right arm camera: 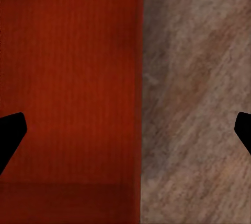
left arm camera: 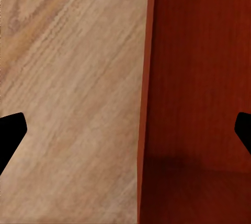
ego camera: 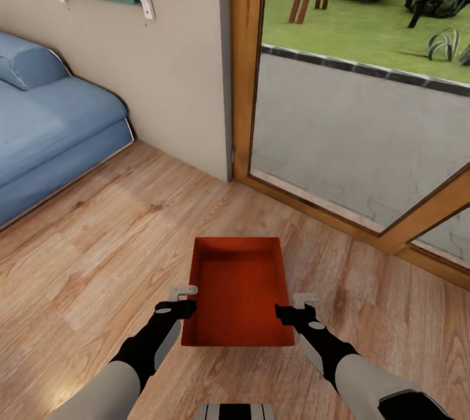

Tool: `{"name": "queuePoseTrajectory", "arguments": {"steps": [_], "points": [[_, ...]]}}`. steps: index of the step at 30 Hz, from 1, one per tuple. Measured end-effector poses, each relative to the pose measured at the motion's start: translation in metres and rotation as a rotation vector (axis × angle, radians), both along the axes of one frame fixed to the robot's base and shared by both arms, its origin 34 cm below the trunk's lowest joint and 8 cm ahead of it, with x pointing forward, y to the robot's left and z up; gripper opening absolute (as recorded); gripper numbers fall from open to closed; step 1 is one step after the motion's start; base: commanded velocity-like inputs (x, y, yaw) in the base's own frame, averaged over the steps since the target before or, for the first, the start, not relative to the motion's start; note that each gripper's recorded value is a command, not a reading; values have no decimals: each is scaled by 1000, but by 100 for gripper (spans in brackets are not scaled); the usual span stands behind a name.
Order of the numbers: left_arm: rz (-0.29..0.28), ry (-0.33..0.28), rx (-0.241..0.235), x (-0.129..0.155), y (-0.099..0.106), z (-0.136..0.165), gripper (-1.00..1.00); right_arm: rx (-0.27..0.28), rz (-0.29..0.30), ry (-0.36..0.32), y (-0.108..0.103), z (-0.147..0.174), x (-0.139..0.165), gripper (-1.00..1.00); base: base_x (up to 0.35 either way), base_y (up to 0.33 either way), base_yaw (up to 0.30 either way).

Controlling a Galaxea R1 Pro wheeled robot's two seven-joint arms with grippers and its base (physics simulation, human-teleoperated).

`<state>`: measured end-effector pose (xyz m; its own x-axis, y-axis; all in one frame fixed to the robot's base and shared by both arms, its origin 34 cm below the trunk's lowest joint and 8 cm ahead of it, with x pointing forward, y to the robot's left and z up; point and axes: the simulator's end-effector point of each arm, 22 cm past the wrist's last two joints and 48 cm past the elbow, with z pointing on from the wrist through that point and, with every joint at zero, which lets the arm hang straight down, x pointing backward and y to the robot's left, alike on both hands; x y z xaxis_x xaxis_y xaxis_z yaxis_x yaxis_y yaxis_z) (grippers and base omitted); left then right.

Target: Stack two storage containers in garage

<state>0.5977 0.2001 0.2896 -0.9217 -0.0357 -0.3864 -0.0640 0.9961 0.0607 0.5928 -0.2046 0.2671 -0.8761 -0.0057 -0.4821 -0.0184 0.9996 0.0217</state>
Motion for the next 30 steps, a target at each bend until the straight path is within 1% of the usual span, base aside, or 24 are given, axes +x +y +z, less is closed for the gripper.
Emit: {"name": "queuePoseTrajectory", "arguments": {"steps": [4,19,26,30], "points": [[0,2,1,-1,0,-1,100,1,2,-1,1,0,0,100,0,0,0],[0,3,1,-7,0,-32,100,-3,0,-2,-2,-32,-6,100,0,0,0],[0,1,0,-7,0,-32,100,-3,0,-2,-2,-32,-6,100,0,0,0],[0,0,-1,-8,-1,-41,100,-2,0,-2,-1,-40,-8,100,0,0,0]]}}
